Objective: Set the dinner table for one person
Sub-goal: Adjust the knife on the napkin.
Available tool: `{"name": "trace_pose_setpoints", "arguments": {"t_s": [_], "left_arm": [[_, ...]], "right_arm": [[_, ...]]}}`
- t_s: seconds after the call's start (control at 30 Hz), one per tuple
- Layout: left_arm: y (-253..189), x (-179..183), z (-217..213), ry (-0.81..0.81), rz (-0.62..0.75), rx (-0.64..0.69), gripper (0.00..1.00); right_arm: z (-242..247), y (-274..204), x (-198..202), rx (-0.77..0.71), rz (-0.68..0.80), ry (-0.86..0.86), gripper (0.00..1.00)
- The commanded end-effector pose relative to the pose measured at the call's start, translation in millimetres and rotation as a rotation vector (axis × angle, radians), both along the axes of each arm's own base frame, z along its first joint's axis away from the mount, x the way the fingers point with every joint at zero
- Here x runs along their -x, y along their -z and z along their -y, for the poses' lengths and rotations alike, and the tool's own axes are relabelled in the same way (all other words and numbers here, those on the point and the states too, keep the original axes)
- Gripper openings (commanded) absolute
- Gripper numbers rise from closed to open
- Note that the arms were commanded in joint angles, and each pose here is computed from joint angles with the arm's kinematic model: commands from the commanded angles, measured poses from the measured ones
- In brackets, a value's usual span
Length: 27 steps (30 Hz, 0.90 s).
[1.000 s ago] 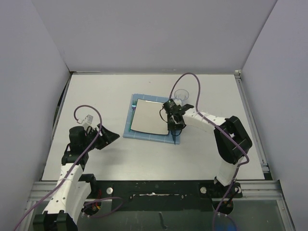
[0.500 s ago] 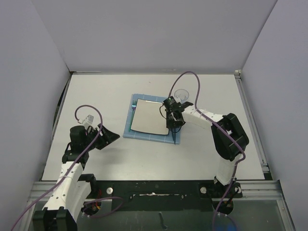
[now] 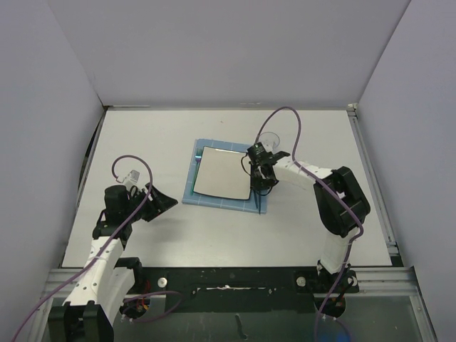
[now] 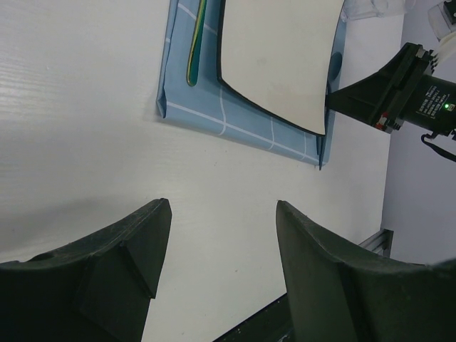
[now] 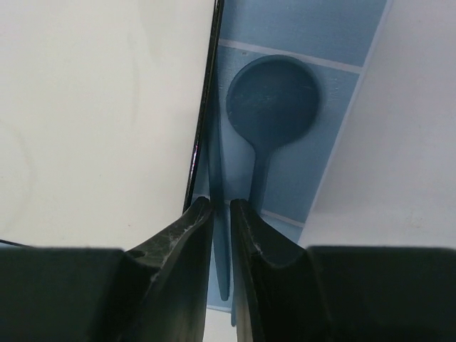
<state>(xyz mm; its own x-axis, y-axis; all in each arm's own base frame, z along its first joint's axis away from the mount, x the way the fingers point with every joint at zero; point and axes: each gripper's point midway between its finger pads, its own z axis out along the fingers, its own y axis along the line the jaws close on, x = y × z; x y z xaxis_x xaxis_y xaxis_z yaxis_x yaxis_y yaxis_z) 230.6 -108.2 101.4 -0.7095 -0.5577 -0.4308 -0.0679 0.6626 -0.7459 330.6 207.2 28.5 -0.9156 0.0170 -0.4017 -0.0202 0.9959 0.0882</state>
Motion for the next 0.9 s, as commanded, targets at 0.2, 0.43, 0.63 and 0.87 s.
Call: {"name": "trace_pose_setpoints", "arguments": {"t_s": [0.2,0.43,0.63,0.87], "left_arm": [[-27,-15,0,0.012,0.110,-0.011,0.59],[-28,-14,-1,0.009,0.109,-0.015,0.59],[-31,-15,-1,0.009,0.111,-0.012,0.59],[-31,-13,1,0.011,0.112,-0.002,0.59]], "right_arm": [[1,20,2,-0.008,-0.025,-0.003,0.18],[0,26,2,-0.004,-0.045,-0.003,0.15],[3,24,3,0.013,-0.053,0.008,0.00],[6,3,3,-0.003,-0.008,0.022,0.00]]}}
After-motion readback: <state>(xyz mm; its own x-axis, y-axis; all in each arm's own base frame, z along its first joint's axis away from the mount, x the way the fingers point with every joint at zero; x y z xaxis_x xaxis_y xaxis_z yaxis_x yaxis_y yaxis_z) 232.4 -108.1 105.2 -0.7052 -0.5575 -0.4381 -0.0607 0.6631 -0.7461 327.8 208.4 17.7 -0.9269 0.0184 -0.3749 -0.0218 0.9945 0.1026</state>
